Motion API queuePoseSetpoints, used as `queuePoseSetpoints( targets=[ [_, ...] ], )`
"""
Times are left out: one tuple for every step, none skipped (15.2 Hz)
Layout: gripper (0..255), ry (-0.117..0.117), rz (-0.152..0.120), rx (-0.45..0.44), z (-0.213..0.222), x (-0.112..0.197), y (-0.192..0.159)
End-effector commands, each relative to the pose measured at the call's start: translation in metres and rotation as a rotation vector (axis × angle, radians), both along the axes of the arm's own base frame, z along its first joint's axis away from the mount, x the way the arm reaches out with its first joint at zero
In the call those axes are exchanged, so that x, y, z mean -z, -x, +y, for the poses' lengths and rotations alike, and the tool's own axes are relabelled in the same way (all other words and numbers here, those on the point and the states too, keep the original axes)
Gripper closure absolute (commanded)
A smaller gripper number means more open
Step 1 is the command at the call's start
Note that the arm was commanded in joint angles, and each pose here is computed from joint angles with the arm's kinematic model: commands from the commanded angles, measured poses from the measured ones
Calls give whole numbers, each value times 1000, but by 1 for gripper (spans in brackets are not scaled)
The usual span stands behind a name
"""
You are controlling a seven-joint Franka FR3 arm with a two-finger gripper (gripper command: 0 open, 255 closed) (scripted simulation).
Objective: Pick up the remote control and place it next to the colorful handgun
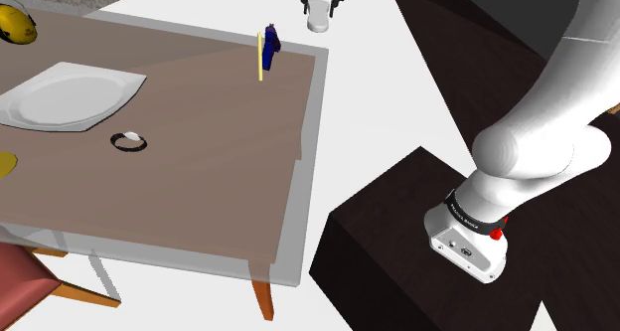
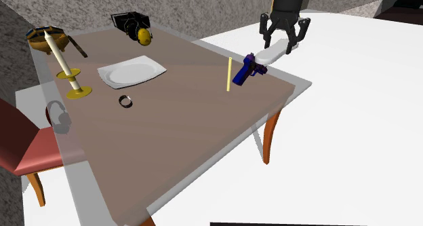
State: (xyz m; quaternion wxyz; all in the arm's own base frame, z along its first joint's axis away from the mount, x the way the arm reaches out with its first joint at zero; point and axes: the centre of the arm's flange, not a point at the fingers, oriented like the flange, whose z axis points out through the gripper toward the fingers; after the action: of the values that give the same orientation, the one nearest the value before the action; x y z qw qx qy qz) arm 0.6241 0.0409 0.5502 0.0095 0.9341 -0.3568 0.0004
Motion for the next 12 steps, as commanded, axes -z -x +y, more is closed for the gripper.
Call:
queuePoseSetpoints(
  targets=[
    [255,0,-1,-1,-28,-2,-10],
    [255,0,-1,-1,-40,-2,-15],
    [255,0,-1,-1,-52,-2,-20],
    [255,0,-1,-1,-74,-2,-28],
    [255,0,-1,-1,-74,3,-28],
    [255,0,-1,-1,-74,8,-28],
    [255,0,-1,-1,-74,13,-28],
    [255,0,-1,-1,-74,19,-28],
    [255,0,-1,-1,-74,24,-28],
    [255,0,-1,-1,-74,29,-28],
    [255,0,-1,-1,-74,35,-28],
    [255,0,-1,-1,-74,40,-28]
  ],
)
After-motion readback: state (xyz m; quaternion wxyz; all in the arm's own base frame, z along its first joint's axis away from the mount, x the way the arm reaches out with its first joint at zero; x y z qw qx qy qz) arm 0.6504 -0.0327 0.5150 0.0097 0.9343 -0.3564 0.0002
